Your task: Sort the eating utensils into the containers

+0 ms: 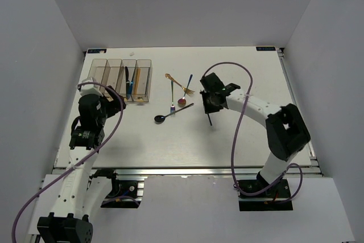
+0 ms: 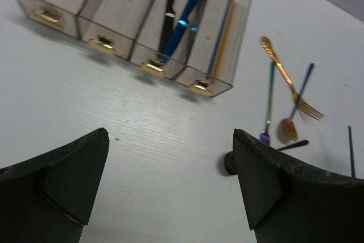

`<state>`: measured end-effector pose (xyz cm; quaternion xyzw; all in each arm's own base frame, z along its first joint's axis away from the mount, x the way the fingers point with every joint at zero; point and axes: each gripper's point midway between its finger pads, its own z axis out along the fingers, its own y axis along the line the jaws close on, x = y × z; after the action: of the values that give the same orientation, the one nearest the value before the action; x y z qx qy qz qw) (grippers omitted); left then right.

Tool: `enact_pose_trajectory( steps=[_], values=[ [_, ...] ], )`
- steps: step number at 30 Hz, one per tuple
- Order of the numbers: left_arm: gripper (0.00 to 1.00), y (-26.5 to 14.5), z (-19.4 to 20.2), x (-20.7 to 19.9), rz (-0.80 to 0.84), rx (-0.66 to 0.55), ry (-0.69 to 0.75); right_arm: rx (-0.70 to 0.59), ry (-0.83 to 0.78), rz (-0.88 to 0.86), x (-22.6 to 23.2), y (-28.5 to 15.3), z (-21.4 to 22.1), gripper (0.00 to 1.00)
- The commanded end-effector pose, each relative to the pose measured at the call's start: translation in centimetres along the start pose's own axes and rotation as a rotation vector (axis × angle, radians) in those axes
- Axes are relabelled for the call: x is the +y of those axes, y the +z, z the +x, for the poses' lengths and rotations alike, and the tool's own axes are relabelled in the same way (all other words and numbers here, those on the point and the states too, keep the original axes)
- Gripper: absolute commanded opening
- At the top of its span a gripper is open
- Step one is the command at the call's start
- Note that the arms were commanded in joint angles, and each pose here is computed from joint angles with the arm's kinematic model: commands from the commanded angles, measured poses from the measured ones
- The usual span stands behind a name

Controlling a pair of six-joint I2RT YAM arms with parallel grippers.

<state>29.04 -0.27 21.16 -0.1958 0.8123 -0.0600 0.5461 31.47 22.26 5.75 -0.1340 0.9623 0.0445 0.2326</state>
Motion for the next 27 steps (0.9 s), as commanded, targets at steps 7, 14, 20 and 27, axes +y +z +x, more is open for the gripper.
enact_pose_trajectory(
  steps=[7, 14, 20, 27],
  values=[
    [0.98, -5.6, 3.5, -16.0, 0.978, 0.201, -0.382, -0.363, 0.076, -0.793, 12.4, -12.6, -6.4, 0.00],
    [0.98, -6.7, 4.9, -20.1, 1.078, 0.231, -0.382, -0.384, 0.086, -1.098, 17.5, -18.8, -5.8, 0.00],
    [0.98, -5.6, 4.9, -20.4, 1.065, 0.214, -0.404, -0.357, 0.061, -1.103, 18.7, -19.2, -5.0, 0.00],
    [0.72, -5.3, 4.6, -20.7, 1.078, 0.201, -0.411, -0.338, 0.017, -1.113, 20.4, -19.4, -4.3, 0.00]
  ],
)
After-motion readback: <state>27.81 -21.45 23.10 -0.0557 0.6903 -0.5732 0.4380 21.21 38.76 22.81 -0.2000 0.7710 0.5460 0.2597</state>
